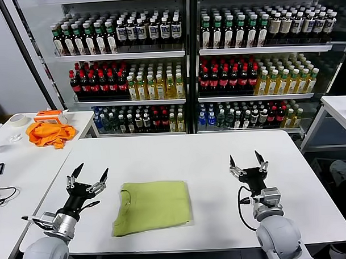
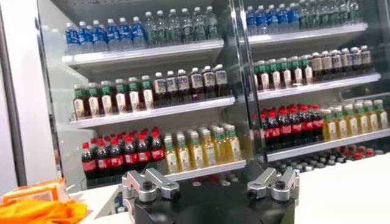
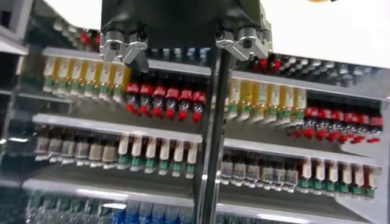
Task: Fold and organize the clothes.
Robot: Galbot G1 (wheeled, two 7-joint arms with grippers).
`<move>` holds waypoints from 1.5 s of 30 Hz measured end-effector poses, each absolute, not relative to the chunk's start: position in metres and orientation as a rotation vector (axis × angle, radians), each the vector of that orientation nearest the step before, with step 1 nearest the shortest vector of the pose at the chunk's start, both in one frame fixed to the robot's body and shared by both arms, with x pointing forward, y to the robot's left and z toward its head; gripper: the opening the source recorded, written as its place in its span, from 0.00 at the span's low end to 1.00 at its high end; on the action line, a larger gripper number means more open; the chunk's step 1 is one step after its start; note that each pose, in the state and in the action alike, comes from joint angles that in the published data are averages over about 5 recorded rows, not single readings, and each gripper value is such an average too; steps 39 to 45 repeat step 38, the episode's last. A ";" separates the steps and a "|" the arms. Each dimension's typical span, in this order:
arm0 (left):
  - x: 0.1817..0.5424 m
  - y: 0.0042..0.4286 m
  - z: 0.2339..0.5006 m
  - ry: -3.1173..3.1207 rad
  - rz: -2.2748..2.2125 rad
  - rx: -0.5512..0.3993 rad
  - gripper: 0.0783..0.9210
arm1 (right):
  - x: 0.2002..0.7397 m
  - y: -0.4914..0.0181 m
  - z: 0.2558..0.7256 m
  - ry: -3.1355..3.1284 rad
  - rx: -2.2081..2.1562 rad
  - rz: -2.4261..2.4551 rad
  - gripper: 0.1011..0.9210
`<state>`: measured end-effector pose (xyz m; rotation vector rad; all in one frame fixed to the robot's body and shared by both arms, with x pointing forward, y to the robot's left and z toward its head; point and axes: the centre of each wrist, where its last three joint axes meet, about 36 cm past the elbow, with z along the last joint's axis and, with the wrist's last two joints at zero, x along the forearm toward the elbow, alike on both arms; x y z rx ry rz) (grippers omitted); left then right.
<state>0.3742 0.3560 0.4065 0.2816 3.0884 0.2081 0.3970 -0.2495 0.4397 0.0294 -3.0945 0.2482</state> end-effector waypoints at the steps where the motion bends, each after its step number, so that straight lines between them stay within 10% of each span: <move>1: 0.375 0.357 0.407 3.088 0.211 0.279 0.88 | 0.397 -0.252 0.439 -3.099 0.020 0.256 0.88; 45: 0.392 0.372 0.403 3.066 0.275 0.244 0.88 | 0.400 -0.287 0.434 -3.138 -0.125 0.457 0.88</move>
